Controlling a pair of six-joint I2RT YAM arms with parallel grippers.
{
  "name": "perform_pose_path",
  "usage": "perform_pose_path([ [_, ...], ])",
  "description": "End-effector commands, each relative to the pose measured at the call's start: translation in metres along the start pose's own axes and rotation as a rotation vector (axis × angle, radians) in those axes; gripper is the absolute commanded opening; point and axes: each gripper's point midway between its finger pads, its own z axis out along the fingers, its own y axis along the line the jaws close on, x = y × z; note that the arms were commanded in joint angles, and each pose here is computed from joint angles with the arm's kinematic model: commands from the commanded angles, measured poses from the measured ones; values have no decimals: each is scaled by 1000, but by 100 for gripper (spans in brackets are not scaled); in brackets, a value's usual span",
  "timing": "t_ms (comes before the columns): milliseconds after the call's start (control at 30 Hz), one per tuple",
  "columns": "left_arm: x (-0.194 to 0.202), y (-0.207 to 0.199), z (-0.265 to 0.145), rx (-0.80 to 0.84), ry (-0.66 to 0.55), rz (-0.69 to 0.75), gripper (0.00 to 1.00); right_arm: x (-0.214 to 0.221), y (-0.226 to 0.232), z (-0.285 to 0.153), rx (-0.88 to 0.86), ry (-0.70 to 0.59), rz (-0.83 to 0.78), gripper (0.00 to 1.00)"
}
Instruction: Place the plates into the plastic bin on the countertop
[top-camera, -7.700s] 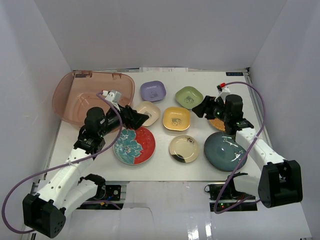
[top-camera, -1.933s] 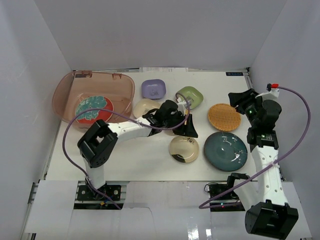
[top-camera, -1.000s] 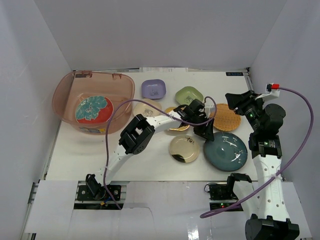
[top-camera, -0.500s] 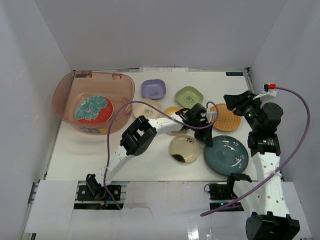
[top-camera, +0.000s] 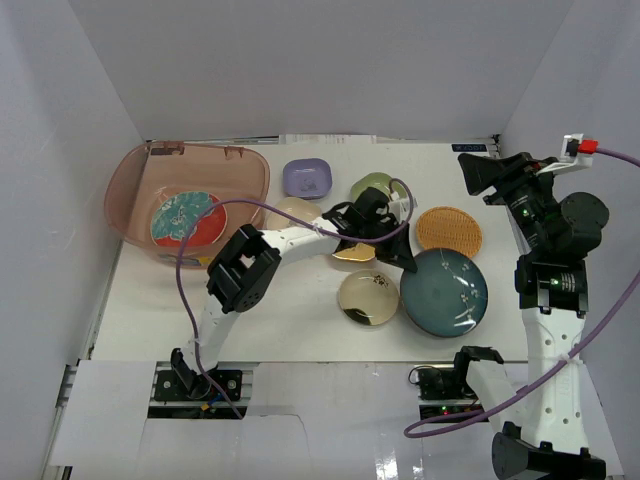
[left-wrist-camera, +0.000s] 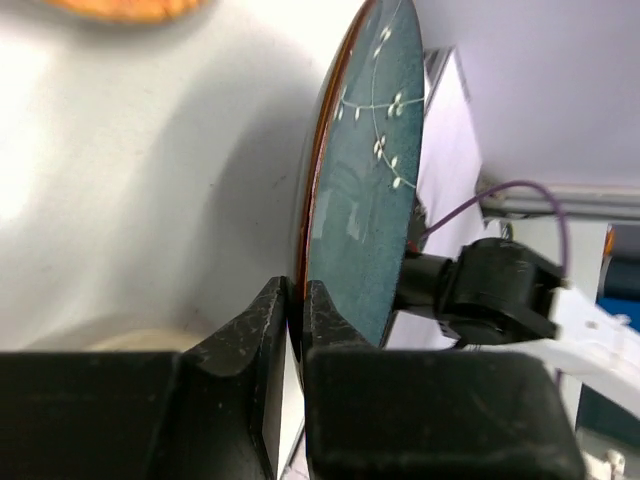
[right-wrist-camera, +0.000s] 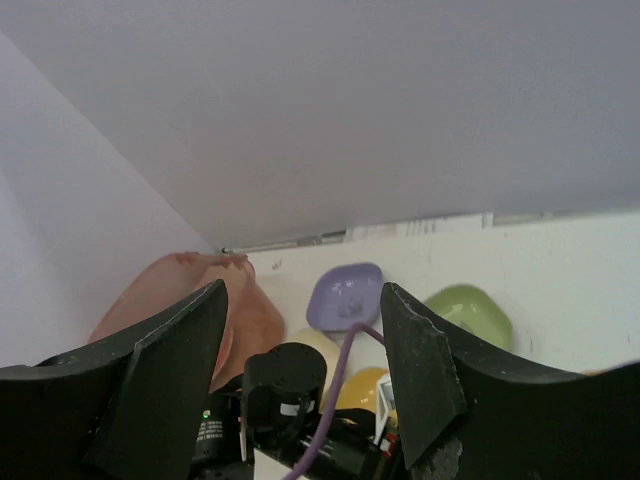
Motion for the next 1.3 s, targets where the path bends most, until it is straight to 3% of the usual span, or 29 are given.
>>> perform_pose_path([
  [0,-87,-94,-102,188,-262,163,0,-40,41,-18,-79,-83,-75,69],
  [133,-121,-97,-188,143,-442,178,0,-45,51,-26,-102,-101,-89,69],
  [200,-138,-88,-251,99,-564,146,0,-40,54,-24,-134,-84,-81,69],
  [233,-151,-83,-302,67,-668,144,0,-32,49,-20,-138,-67,-53,69],
  [300,-152,-58,-347,-8,-777,58,0,-24,49,-16,-169,-48,-40,69],
  [333,-156,-35,-390,-70,-870,11,0,-13,40,-11,-161,-21,-21,69],
  [367,-150,-39,-421,-92,-942,7,0,-8,40,-8,-171,-9,-14,68],
  [400,-137,-15,-434,-130,-974,-65,0,-1,38,-7,-179,9,-9,68],
  [433,-130,9,-477,-184,-1076,-143,0,11,33,-4,-178,36,2,68],
  [567,-80,62,-566,-390,-1300,-319,0,46,19,7,-170,122,11,68],
  [767,-28,119,-609,-718,-1443,-481,0,93,5,20,-156,233,21,68],
  [1067,4,185,-600,-872,-1372,-631,0,141,-12,26,-110,319,33,68],
  [1267,15,205,-601,-935,-1371,-654,0,163,-33,26,-51,338,46,68],
])
